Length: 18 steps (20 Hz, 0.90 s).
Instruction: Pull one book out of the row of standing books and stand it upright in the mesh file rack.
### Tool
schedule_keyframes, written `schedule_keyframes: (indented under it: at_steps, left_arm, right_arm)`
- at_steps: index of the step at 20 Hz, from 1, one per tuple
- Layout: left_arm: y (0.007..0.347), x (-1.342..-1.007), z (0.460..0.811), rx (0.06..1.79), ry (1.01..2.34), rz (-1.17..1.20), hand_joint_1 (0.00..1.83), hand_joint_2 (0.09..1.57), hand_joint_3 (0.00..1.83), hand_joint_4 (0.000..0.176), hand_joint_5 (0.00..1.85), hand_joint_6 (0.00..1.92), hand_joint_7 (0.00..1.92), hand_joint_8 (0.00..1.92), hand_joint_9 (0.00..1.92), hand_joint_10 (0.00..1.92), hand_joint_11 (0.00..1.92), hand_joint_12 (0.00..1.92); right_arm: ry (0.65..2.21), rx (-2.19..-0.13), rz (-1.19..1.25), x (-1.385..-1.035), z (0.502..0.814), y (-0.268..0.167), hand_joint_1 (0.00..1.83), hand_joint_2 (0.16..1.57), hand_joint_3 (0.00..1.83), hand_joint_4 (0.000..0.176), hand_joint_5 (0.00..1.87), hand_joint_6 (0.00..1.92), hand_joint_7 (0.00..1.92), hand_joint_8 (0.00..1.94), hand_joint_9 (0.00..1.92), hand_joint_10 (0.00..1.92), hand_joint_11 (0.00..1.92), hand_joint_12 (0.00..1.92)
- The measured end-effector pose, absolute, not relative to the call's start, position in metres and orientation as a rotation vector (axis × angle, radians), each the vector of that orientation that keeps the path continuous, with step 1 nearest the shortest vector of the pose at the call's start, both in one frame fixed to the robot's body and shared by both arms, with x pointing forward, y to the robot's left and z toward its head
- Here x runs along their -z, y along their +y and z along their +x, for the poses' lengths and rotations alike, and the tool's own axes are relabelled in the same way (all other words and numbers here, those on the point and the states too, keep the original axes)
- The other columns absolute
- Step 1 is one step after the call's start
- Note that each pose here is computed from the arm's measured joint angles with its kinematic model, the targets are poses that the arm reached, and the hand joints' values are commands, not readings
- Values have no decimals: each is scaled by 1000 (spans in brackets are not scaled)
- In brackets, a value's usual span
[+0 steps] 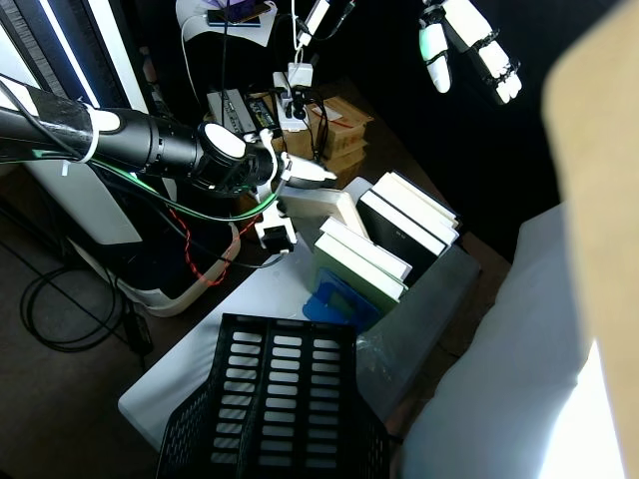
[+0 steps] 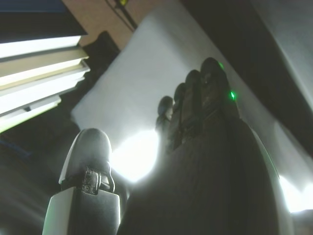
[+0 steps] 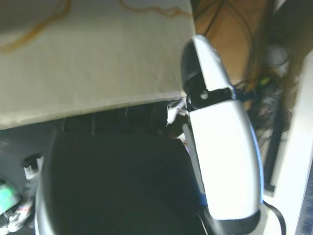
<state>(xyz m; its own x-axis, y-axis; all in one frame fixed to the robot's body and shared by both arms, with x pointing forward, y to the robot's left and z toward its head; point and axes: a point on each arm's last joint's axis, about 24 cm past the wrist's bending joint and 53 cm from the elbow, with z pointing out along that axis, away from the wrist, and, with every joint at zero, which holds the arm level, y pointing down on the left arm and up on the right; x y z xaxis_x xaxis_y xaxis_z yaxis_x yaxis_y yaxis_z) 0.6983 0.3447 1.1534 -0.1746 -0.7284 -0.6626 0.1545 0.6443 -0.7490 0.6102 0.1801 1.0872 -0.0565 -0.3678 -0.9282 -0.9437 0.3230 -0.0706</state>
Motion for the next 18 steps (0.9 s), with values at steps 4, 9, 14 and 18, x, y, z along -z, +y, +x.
schedule_keyframes:
  at_steps: [4,9,14,18]
  left_arm:
    - [344,-1154,698,844,1556,-490,318,1395,0,65,42,1,0,0,0,0,0,0]
    - [340,-1158,699,850,1555,-451,271,1415,5,65,27,3,1,0,0,0,0,0]
    - [300,-1182,717,987,1522,-400,268,1422,5,88,0,0,0,0,0,0,0,0]
    - [252,-1193,729,1058,1539,-290,309,1391,0,48,72,30,0,0,0,0,0,0]
  right_arm:
    - [1635,-728,-1210,-1083,616,177,1050,1239,0,0,560,242,604,58,35,999,0,1559]
    - [1640,-734,-1201,-1086,618,176,1050,1239,0,0,564,234,604,59,35,999,0,1559]
    - [1663,-771,-1155,-1101,621,159,1050,1239,0,0,565,230,603,60,35,999,0,1559]
    - [1721,-788,-1035,-1114,643,126,1050,1239,0,0,567,226,603,60,35,999,0,1559]
